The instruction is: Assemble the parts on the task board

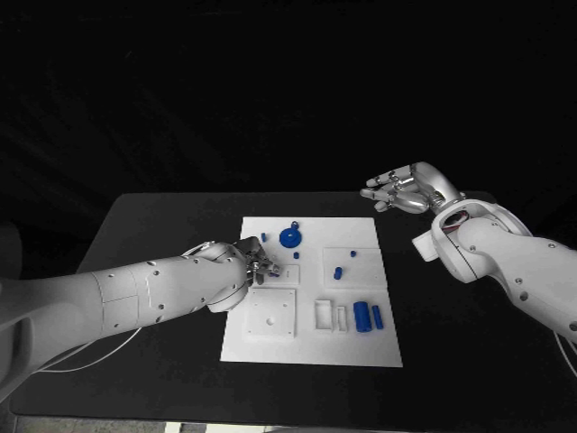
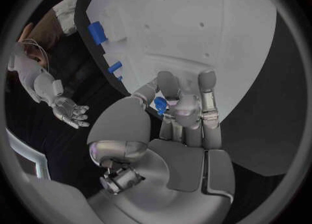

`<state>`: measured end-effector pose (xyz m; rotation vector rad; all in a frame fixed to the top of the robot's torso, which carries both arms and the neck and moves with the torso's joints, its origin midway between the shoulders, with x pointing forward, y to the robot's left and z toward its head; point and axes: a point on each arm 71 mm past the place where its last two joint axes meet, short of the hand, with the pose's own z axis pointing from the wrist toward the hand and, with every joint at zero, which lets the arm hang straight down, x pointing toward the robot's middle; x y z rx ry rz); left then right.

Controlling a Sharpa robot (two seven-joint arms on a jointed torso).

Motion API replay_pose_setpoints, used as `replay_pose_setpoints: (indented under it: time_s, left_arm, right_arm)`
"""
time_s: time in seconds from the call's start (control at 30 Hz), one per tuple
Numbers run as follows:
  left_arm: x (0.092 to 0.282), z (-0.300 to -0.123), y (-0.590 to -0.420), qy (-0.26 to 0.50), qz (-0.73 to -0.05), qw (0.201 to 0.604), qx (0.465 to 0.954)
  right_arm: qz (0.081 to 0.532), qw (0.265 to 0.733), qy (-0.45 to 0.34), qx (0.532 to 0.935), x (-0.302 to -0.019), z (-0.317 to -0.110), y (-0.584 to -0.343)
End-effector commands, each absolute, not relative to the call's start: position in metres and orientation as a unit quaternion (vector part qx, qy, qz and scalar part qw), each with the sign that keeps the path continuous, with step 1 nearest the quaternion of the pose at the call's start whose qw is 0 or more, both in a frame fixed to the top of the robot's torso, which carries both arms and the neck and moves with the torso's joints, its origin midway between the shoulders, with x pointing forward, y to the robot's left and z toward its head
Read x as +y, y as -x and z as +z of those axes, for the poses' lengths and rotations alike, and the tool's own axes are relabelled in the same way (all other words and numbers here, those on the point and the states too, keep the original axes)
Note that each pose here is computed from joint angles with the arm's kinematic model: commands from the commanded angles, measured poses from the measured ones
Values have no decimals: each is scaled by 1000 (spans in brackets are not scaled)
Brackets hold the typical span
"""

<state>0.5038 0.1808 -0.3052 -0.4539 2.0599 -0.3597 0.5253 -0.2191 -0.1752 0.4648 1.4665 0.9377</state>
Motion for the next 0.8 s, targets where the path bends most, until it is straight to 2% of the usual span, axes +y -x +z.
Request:
replay_pose_setpoints:
  time_s: [0.03, 0.8]
  left_arm:
    - [180, -316, -497, 176, -136, 451, 864]
    - [181, -317, -499, 170, -128, 446, 870]
  right_arm:
    - [413, 618, -196, 640, -217, -176, -525]
    - [413, 617, -197, 640, -217, -177, -524]
